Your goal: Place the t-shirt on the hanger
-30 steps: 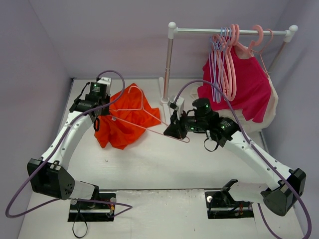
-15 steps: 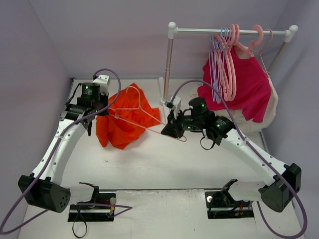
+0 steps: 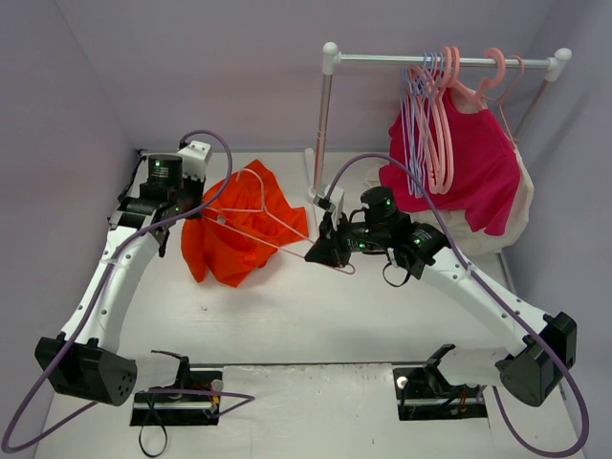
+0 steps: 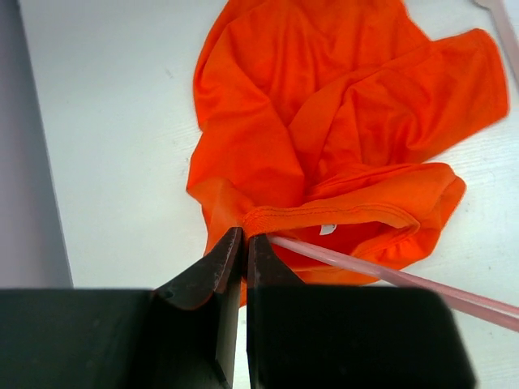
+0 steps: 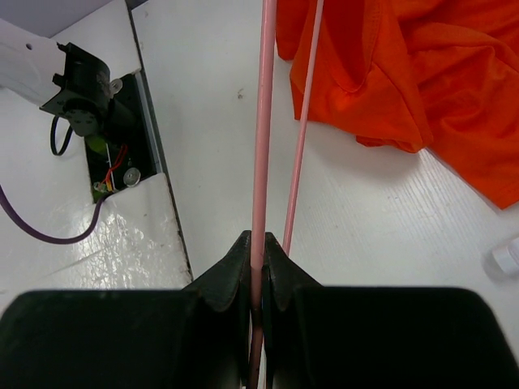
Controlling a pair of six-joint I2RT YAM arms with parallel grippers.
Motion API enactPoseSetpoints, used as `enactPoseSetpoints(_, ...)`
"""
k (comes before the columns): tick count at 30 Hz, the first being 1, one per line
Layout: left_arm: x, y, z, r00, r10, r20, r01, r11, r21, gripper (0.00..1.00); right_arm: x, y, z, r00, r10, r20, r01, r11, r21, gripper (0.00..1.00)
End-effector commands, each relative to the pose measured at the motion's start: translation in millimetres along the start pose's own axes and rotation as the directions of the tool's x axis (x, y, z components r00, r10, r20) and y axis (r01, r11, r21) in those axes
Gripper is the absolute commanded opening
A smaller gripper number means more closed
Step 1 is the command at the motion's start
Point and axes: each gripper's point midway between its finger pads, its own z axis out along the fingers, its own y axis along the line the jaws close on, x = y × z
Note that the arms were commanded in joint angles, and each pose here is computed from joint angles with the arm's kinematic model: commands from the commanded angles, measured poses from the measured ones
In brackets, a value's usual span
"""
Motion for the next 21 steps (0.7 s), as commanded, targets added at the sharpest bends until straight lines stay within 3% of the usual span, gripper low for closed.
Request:
enactPoseSetpoints(1,-56.5,-16.4,-28.4,0.977,0.063,0.202,-0.089,0.988,0.124,0.0,-36.9,19.0,-7.5,0.988,-0.099,0.12,0.107,0.992,-0.065,0.0)
enactPoseSetpoints(8,-98.8,-43.3,-73.0,0.93,0.069,0.361,-0.176,0.946,0.272,0.0,-71.3,15.2,-12.3,0.97,-0.155,0.189,0.164,0.986,-0.032,0.0)
enactPoseSetpoints(14,-139.4,-34.3,-120.2,0.88,0.034,0.474,-0.163,0.959,0.233,0.0,-115.6,-0.6,-36.4,0.936,-0.228,0.268,0.204,0.972,0.116,0.0)
enactPoseSetpoints(21,-183.5,-46.1,-175.7,0.794,0.002,0.607,-0.215,0.936,0.279,0.0,-175.8,11.9,-64.0,0.867,-0.324,0.379,0.303,0.946,0.117,0.0)
